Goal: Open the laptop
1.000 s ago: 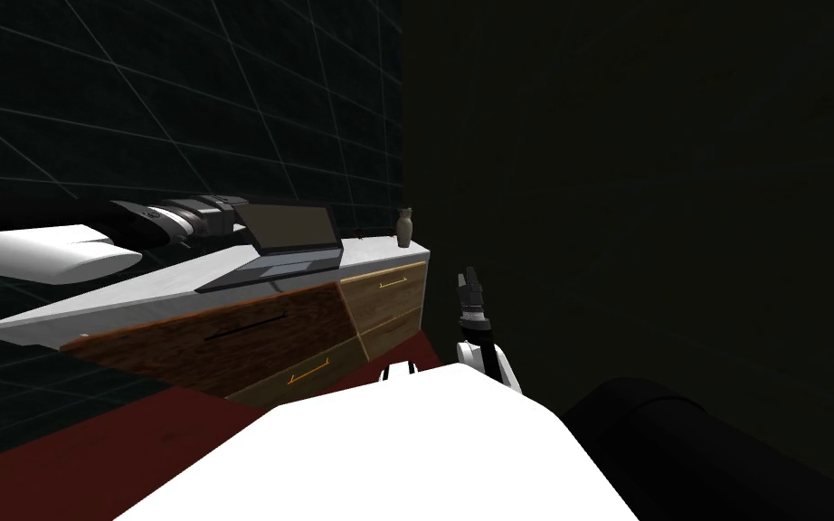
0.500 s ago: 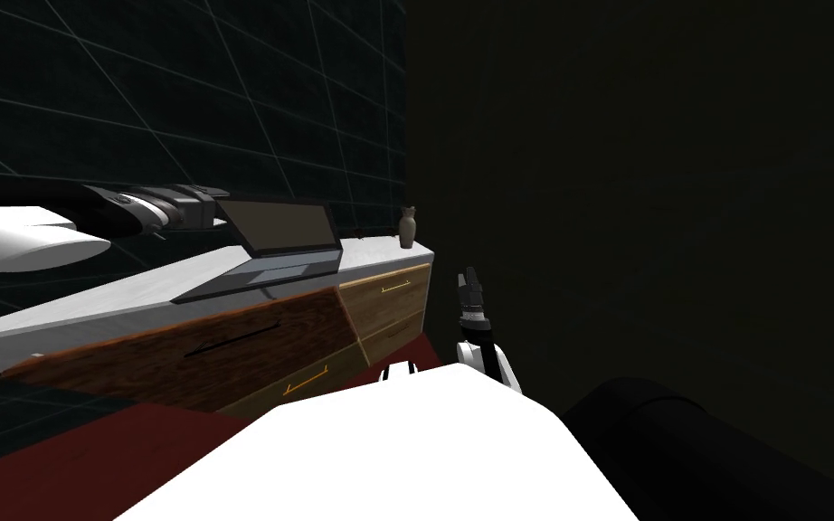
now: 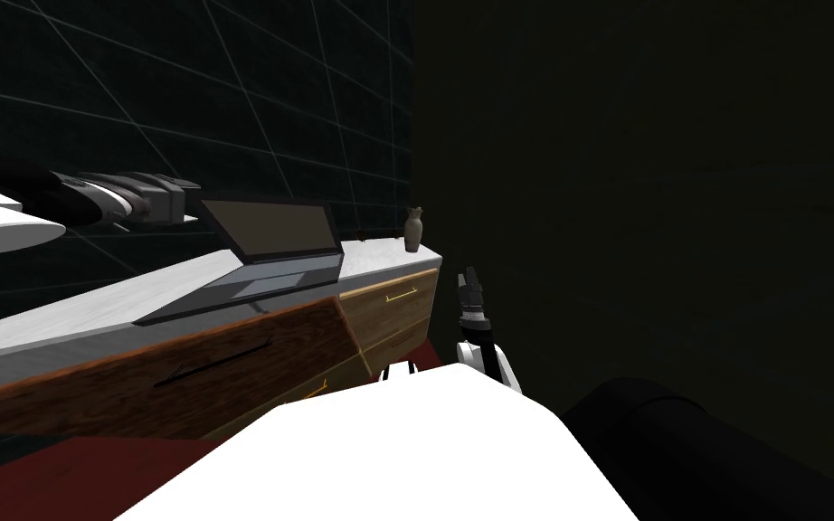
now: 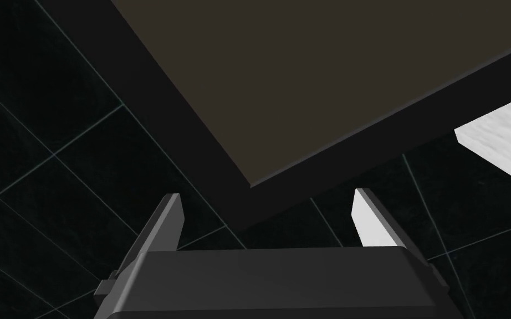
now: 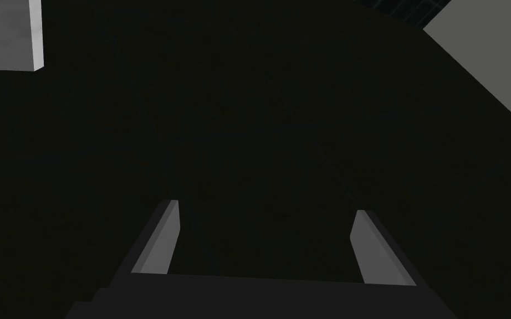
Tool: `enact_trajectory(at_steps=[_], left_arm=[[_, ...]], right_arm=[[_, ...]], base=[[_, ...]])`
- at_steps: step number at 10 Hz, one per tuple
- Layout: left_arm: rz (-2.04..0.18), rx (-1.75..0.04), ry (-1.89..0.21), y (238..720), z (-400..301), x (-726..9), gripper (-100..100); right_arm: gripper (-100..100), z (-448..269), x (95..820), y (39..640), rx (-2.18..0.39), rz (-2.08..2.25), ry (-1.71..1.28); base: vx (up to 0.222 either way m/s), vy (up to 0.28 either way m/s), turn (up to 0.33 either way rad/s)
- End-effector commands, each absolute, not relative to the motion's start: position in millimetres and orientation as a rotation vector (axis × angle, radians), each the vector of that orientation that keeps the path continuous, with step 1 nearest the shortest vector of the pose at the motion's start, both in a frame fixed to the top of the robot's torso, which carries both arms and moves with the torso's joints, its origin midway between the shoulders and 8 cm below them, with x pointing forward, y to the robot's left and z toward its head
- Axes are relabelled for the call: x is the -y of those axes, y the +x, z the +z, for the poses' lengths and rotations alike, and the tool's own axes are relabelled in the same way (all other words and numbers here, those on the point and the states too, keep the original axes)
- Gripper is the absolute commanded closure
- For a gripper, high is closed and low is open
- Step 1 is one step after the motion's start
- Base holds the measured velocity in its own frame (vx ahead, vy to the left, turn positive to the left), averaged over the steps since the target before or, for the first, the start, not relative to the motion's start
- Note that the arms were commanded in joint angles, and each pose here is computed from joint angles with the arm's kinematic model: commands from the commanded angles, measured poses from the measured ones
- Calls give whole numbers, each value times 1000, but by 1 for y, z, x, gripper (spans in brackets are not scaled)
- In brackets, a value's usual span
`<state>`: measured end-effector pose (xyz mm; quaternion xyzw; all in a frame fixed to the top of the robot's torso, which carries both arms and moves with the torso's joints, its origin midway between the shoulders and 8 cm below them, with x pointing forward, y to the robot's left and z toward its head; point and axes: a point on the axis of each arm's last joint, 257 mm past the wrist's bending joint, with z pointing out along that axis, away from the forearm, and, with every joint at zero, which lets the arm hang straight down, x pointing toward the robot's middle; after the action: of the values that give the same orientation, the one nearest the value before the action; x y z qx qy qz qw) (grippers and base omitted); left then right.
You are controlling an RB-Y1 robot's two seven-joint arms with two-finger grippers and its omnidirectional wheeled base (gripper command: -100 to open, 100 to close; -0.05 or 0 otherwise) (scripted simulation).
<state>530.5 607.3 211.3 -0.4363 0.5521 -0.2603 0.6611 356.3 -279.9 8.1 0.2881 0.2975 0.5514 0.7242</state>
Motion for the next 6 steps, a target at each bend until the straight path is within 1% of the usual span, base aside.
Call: enact_trajectory(at_steps=[1, 3, 4, 5, 6], left_arm=[[-578, -1249, -996, 528, 210, -611, -100], [-577, -1246, -999, 528, 213, -611, -100], [-576, -1245, -1000, 528, 213, -611, 100], [-594, -1207, -960, 528, 222, -619, 100], [-596, -1207, -961, 528, 221, -619, 100]], right_arm=[[0, 8, 280, 356, -656, 1217, 636], [0, 8, 280, 356, -656, 1217, 636], [0, 8, 280, 356, -656, 1217, 636], [0, 8, 280, 356, -656, 1217, 636], [0, 8, 280, 356, -656, 1217, 636]], base=[[23, 4, 3], [65, 26, -27], [0, 0, 0], [-30, -33, -11], [-44, -40, -19]])
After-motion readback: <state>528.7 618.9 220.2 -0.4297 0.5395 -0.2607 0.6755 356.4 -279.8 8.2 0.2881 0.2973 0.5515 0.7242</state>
